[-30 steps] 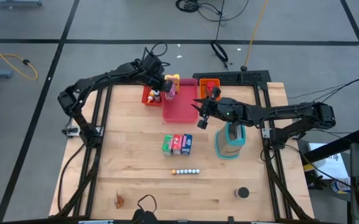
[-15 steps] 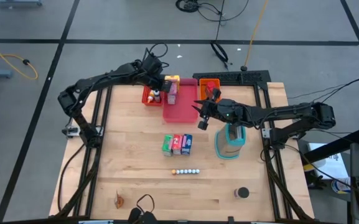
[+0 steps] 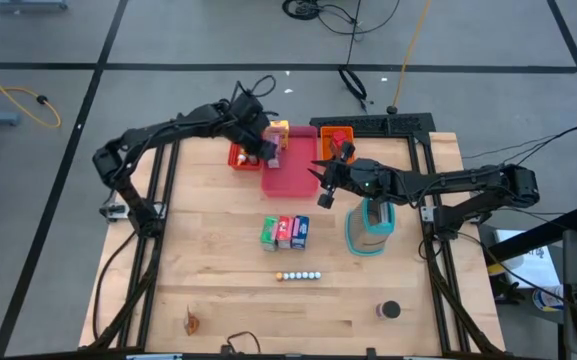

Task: Pick & Place Kitchen Items
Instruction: Put the green cereal box into the pink bin

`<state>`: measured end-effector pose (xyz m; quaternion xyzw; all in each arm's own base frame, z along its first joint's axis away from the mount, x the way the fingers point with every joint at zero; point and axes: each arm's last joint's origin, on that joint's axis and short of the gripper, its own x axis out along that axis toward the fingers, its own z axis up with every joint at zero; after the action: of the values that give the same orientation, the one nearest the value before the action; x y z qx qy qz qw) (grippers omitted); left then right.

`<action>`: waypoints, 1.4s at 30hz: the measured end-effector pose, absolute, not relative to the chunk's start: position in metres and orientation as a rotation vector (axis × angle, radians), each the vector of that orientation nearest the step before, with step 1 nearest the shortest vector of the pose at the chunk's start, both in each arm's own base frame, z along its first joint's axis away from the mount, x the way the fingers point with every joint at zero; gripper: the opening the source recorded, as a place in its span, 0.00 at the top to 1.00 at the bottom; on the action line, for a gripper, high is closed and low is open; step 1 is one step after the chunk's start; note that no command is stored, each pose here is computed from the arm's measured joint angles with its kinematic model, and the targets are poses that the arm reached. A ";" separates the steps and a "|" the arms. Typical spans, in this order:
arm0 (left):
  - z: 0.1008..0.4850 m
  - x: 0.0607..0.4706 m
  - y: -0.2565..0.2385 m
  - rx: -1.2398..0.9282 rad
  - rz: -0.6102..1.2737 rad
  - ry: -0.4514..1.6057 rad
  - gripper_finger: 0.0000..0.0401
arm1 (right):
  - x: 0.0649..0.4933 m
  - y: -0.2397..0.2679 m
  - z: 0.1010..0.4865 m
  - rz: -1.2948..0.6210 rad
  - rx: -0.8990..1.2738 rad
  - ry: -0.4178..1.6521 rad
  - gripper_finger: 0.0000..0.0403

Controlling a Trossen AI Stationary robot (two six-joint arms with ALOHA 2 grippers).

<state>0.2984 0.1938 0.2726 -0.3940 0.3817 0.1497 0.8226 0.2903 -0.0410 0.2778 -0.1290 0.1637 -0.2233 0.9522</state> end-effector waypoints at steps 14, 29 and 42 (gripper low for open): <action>0.279 0.304 0.087 -0.677 0.070 1.173 0.80 | 0.290 -0.041 0.278 -0.456 -0.255 0.327 0.78; 0.282 0.315 -0.002 -0.156 -0.090 1.210 0.80 | 0.291 -0.041 0.279 -0.458 -0.254 0.317 0.78; 0.279 0.320 0.008 -0.111 -0.012 1.191 0.58 | 0.291 -0.041 0.279 -0.458 -0.253 0.317 0.78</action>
<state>0.3201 0.0082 0.2795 -0.0524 0.5606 -0.0057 0.8264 0.2906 -0.0410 0.2789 -0.1245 0.1561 -0.2255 0.9536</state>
